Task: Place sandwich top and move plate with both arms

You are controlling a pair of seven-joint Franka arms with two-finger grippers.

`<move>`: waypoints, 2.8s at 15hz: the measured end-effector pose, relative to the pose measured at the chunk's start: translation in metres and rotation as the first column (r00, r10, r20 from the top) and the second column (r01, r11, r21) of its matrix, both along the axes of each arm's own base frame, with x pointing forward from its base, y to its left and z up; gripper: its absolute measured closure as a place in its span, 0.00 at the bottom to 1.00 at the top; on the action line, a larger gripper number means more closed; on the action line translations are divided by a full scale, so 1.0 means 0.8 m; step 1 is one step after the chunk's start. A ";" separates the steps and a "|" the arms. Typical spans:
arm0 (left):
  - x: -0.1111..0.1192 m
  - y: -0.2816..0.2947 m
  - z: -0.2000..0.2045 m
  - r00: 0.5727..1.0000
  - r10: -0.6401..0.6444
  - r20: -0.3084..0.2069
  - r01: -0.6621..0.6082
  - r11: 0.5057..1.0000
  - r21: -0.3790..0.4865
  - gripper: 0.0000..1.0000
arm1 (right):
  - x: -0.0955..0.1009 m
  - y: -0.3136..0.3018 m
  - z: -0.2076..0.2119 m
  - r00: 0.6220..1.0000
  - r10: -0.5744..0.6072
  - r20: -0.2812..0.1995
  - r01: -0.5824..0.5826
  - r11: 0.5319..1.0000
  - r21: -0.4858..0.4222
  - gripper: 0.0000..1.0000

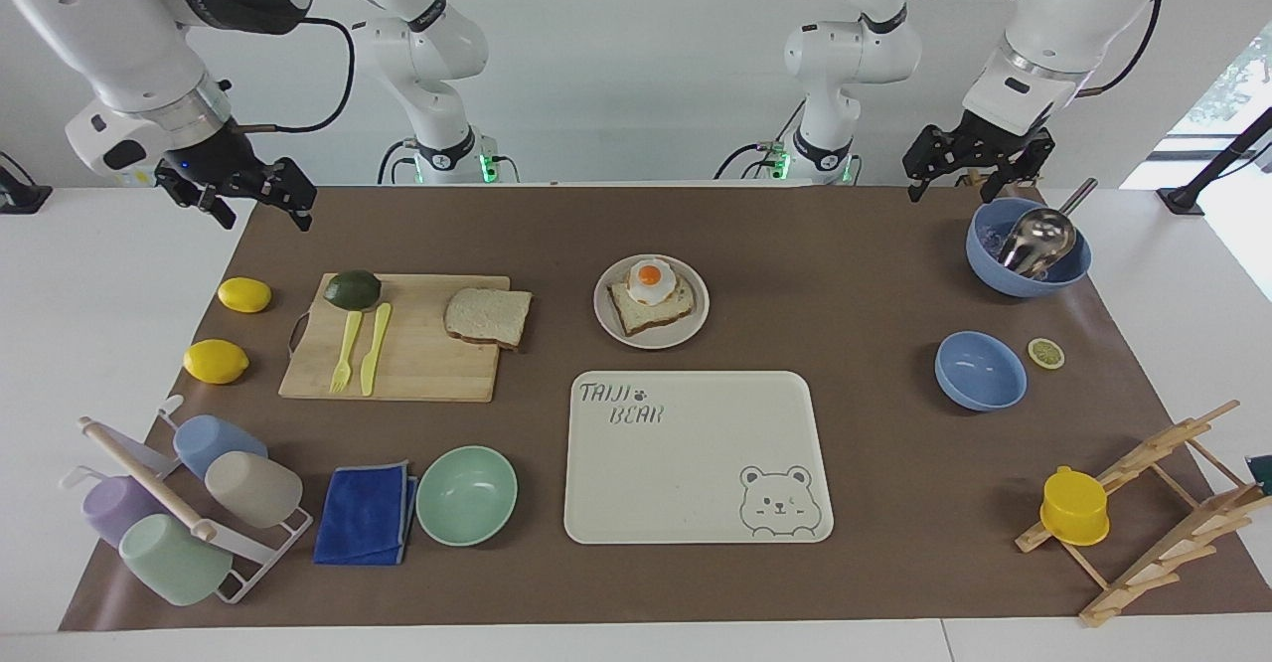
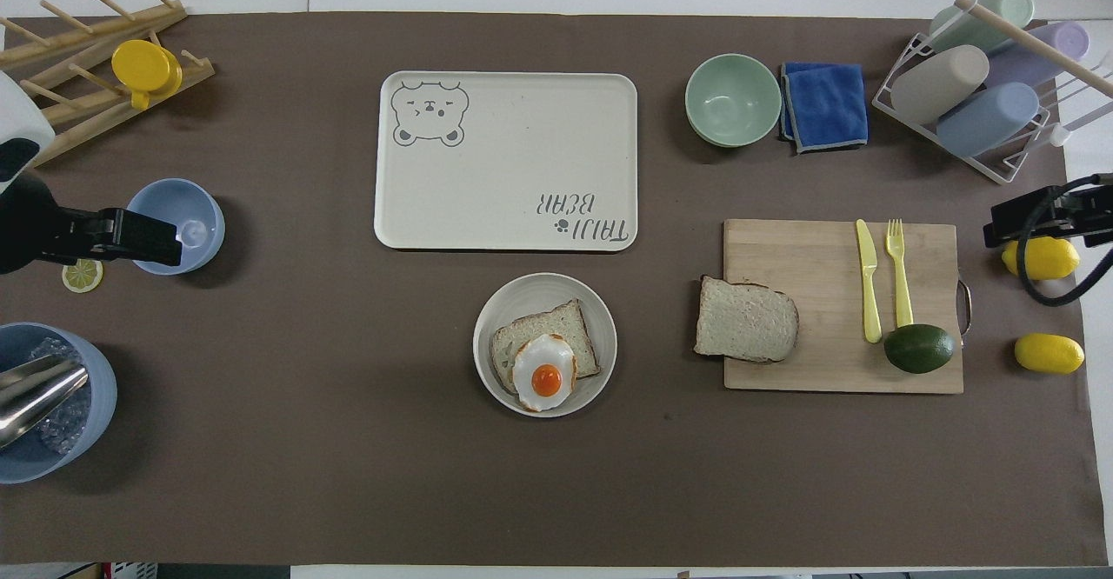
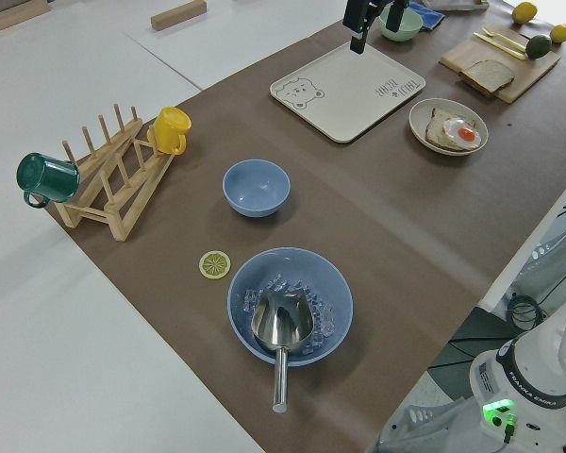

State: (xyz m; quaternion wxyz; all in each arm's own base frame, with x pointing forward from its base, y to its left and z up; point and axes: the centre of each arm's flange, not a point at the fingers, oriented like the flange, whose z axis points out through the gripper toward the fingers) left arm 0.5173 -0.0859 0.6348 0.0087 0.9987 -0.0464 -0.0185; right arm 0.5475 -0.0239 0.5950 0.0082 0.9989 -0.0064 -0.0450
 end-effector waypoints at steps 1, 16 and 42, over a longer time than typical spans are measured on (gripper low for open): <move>0.000 0.000 0.000 1.000 0.000 0.000 0.000 1.000 0.000 0.00 | 0.000 0.027 -0.006 1.000 -0.008 -0.005 0.008 1.000 -0.020 0.00; 0.000 0.000 0.000 1.000 -0.002 0.000 0.002 1.000 0.000 0.00 | -0.003 0.340 -0.335 0.991 -0.126 -0.055 0.102 0.942 -0.319 0.00; 0.000 0.002 -0.002 1.000 0.000 -0.003 0.000 1.000 0.000 0.00 | -0.047 0.328 -0.366 0.990 -0.109 -0.085 0.075 0.940 -0.332 0.82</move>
